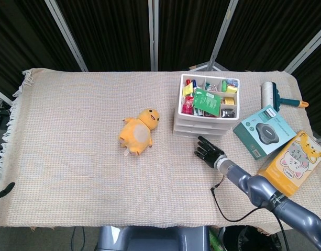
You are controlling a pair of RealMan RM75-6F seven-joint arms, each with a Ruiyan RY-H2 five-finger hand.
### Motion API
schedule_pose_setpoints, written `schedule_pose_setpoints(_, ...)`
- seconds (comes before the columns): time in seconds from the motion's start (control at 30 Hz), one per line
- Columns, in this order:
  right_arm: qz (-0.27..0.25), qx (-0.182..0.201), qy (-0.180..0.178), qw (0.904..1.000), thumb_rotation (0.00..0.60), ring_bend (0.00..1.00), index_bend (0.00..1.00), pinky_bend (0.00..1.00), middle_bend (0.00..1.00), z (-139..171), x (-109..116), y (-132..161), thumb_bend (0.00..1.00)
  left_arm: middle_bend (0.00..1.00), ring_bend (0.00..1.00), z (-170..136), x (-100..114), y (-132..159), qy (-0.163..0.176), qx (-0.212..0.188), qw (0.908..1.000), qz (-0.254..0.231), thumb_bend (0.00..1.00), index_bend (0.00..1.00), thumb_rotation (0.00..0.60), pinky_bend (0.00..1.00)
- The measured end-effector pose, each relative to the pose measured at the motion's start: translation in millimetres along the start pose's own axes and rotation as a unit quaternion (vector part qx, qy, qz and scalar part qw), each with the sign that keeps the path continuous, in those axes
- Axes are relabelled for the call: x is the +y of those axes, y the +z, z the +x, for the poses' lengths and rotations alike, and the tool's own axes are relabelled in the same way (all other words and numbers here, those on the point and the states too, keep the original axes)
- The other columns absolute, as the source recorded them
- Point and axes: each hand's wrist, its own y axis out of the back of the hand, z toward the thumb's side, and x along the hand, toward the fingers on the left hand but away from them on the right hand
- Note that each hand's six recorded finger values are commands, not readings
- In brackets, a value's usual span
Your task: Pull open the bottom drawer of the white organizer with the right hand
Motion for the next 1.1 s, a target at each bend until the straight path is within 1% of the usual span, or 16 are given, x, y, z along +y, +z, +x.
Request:
schedule_pose_setpoints(0.13,-0.008,-0.007,0.003,0.9999,0.600,0.85,0.36,0.69,0.79,0,0,-2,0.29,0.00,0.00,0,0,0,0.001,0.000,1.0000,0.000,0.06,0.00,0.600,0.00)
schedule_pose_setpoints(0.53,-0.012,-0.022,0.008,0.9997,0.600,0.85,0.36,0.69,0.79,5,5,-9,0.29,0.00,0.00,-1,0,1,-0.001,0.000,1.0000,0.003,0.06,0.00,0.600,0.00)
schedule_pose_setpoints(0.77,-0.004,-0.028,0.007,0.9996,0.600,0.85,0.36,0.69,0.79,7,9,-16,0.29,0.00,0.00,-2,0,2,0.000,-0.002,1.0000,0.003,0.06,0.00,0.600,0.00)
schedule_pose_setpoints(0.93,0.011,-0.027,0.009,0.9995,0.600,0.85,0.35,0.68,0.79,11,10,-18,0.29,0.00,0.00,-2,0,2,0.000,-0.004,1.0000,0.003,0.06,0.00,0.600,0.00)
schedule_pose_setpoints(1.0,0.017,-0.026,0.010,0.9995,0.600,0.85,0.33,0.68,0.79,12,10,-19,0.29,0.00,0.00,-2,-1,3,-0.001,-0.004,1.0000,0.003,0.06,0.00,0.600,0.00)
schedule_pose_setpoints(1.1,0.026,-0.026,0.013,0.9993,0.600,0.85,0.25,0.68,0.79,16,8,-21,0.29,0.00,0.00,-2,-1,4,-0.001,-0.005,1.0000,0.004,0.06,0.00,0.600,0.00)
